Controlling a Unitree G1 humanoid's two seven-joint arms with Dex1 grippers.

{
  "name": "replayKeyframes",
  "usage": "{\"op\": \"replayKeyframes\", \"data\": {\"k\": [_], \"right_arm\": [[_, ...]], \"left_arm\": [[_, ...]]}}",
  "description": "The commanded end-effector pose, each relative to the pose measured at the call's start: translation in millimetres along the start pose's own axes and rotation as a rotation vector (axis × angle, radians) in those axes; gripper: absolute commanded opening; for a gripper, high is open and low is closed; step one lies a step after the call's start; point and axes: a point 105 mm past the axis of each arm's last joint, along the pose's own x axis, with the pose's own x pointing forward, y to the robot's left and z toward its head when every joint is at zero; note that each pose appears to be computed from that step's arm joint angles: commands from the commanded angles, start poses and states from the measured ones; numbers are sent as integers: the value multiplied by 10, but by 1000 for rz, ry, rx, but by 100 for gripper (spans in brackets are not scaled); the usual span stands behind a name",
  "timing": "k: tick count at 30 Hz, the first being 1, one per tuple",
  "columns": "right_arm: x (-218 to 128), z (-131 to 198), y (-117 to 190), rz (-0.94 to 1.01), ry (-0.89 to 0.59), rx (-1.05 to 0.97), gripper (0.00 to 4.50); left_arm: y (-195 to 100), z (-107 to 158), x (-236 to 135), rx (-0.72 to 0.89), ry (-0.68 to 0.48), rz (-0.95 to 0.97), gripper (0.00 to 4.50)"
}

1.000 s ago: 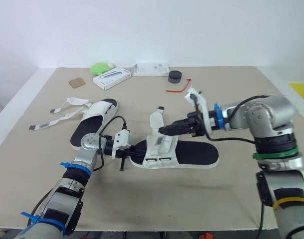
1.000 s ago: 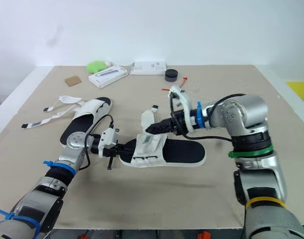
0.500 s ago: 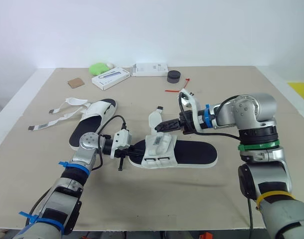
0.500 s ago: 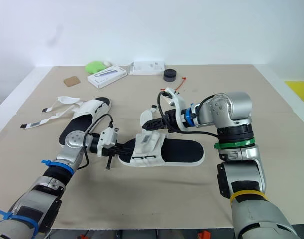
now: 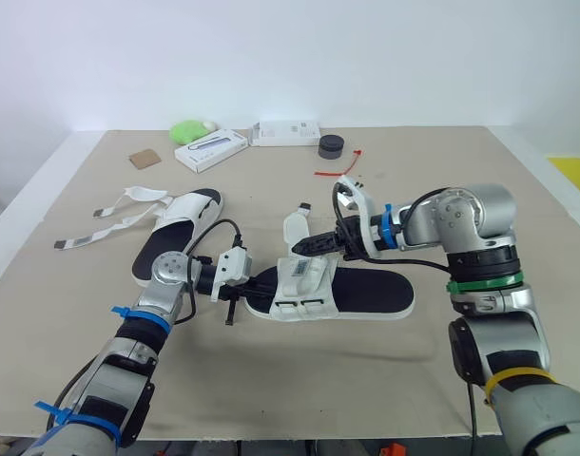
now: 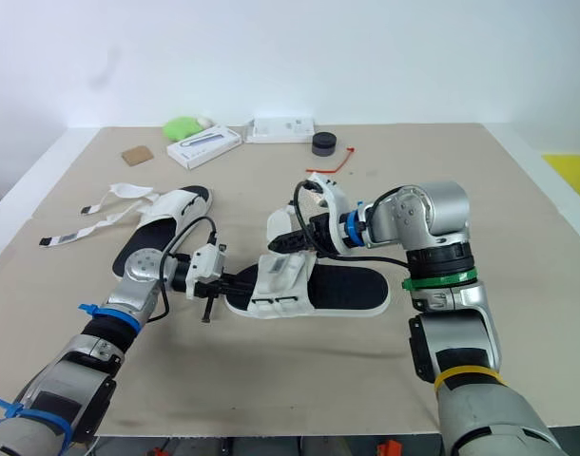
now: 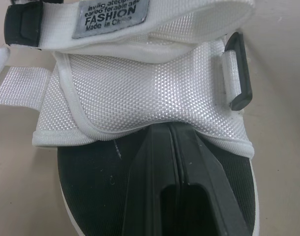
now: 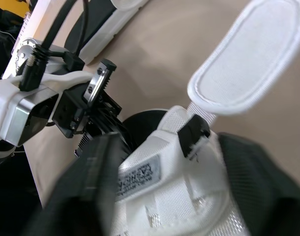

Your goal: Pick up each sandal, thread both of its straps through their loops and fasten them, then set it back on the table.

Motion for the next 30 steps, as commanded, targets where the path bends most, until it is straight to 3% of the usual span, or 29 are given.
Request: {"op": "replayKeyframes", "data": {"k": [1,4,9,12,15,22,29,30], "right_arm": [[-23,80,138,43,-35,-65,125],[-69,104,201,74,-54,-99,4],[-328,198,456,218,-142,-213,4],[-677,292,794,358,-304,-416,4],[-881,181,1030,438,-351,-559,4],[-1065,-686,1243,402,-74,-996,4],[-913,-1184,1130,325,98,-1152,4],[-889,-1239,1107,322,126,-1166,39]], "left_arm": [[-468,-645,-14,-211,211,-106,0],[-472,-647,-8,-213,208,-104,0],[-480,-657,1,-215,208,-105,0],[-475,-652,8,-211,210,-111,0],[-478,-663,-2,-211,215,-115,0],[-431,-641,-17,-199,230,-138,0],[-402,-628,3,-188,242,-174,0],[-391,-622,10,-187,242,-176,0]]}}
